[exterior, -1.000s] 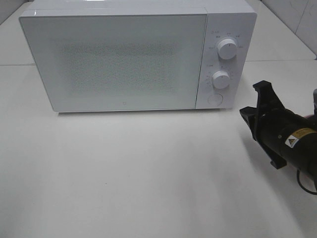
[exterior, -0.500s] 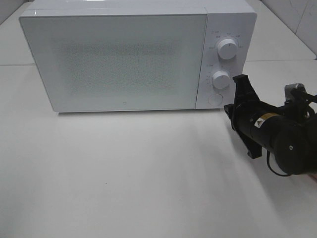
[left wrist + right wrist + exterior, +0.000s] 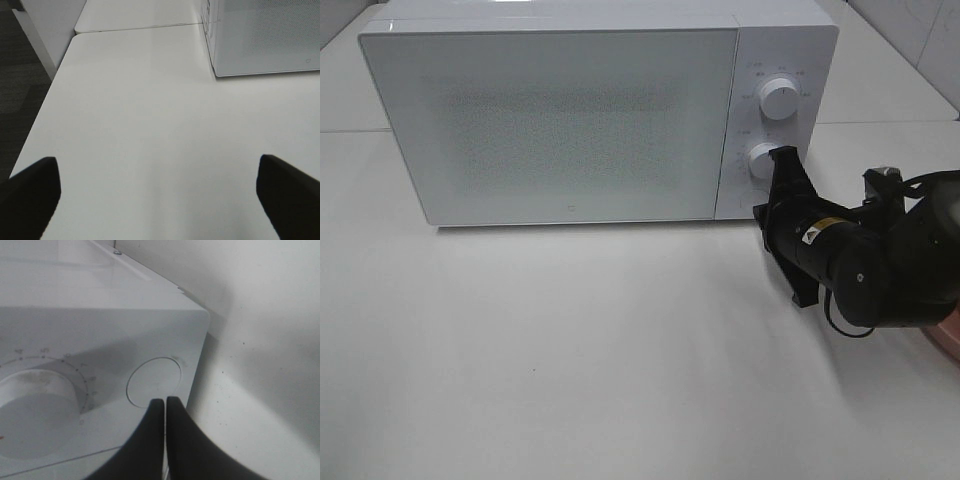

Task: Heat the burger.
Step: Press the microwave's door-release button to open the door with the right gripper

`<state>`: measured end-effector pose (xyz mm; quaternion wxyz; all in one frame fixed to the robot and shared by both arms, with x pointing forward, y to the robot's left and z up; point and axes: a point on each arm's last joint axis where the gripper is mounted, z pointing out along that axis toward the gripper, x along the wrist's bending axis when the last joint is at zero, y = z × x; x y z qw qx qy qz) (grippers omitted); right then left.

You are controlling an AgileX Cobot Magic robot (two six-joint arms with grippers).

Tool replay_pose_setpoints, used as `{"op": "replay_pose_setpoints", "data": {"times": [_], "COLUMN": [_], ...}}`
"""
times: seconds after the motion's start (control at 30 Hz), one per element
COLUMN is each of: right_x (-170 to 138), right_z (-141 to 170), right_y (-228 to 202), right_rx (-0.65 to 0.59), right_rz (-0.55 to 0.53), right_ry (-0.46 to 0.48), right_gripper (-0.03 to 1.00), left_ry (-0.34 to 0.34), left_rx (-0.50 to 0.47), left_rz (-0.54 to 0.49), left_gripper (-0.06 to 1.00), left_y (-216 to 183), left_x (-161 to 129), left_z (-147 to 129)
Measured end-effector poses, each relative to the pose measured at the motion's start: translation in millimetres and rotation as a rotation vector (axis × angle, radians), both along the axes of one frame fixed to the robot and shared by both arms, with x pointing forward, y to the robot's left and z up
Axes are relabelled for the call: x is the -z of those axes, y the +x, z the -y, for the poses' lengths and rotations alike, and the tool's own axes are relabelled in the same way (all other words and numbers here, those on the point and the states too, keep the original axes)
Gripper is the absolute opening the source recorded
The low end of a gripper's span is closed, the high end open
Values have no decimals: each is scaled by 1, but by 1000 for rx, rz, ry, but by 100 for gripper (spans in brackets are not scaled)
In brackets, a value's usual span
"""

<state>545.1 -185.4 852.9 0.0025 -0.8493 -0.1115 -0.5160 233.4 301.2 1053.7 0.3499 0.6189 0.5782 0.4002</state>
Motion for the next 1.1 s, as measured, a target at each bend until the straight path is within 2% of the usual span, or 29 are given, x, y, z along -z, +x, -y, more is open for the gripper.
{"op": "replay_pose_setpoints", "data": {"times": [0.43,1.1], "right_x": [0,12], "right_z": [-3,-3], "right_y": [11,13], "right_rx": [37,59], "right_rz": [16,-12], "right_ry": [42,36], "right_gripper": [3,3], "left_ry": [0,0], "left_rx": [0,0], "left_rz": [0,0], "left_gripper": [99,99], "left_y": [0,0], "left_x": [0,0], "left_z": [0,0]}}
